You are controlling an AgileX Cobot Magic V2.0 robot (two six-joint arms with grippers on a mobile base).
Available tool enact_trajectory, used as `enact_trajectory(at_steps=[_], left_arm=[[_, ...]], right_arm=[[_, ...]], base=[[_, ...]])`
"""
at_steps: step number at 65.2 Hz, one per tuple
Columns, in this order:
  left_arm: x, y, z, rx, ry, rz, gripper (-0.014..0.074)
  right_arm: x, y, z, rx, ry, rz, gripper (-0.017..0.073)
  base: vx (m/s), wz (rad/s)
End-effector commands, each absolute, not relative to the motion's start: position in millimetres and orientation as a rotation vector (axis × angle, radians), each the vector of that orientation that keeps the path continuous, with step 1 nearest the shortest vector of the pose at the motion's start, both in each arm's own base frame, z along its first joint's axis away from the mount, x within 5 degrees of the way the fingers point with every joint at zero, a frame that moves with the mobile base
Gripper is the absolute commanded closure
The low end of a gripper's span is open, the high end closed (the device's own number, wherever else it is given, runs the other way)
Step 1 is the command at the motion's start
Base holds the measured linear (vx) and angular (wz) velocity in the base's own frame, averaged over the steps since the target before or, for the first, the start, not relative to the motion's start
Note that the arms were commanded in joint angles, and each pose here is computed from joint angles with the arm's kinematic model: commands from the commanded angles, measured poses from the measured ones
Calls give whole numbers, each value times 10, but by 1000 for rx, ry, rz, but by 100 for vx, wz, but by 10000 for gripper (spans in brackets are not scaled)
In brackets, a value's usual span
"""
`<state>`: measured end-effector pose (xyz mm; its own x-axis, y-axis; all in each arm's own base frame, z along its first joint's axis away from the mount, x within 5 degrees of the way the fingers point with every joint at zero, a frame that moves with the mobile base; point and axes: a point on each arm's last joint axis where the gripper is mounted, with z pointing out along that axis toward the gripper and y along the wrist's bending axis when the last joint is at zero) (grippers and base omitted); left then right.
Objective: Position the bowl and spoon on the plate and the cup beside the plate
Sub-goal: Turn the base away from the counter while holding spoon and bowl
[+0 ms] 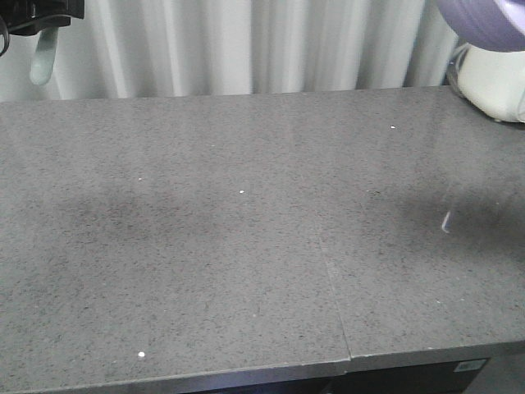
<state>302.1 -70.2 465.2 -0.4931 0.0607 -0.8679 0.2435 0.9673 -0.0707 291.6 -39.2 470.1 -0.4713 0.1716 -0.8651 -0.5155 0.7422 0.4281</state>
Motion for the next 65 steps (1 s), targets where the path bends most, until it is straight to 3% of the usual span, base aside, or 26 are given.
enact_trajectory(at_steps=[1,65], left_arm=[[2909,-685,4890,194,1958,-247,601],[2909,-685,4890,194,1958,-247,601]], right_arm=[[2754,-300,4918,-326,1814,869,565],[2754,-300,4918,-326,1814,869,565]], base=[[0,-21],[-1,-24]])
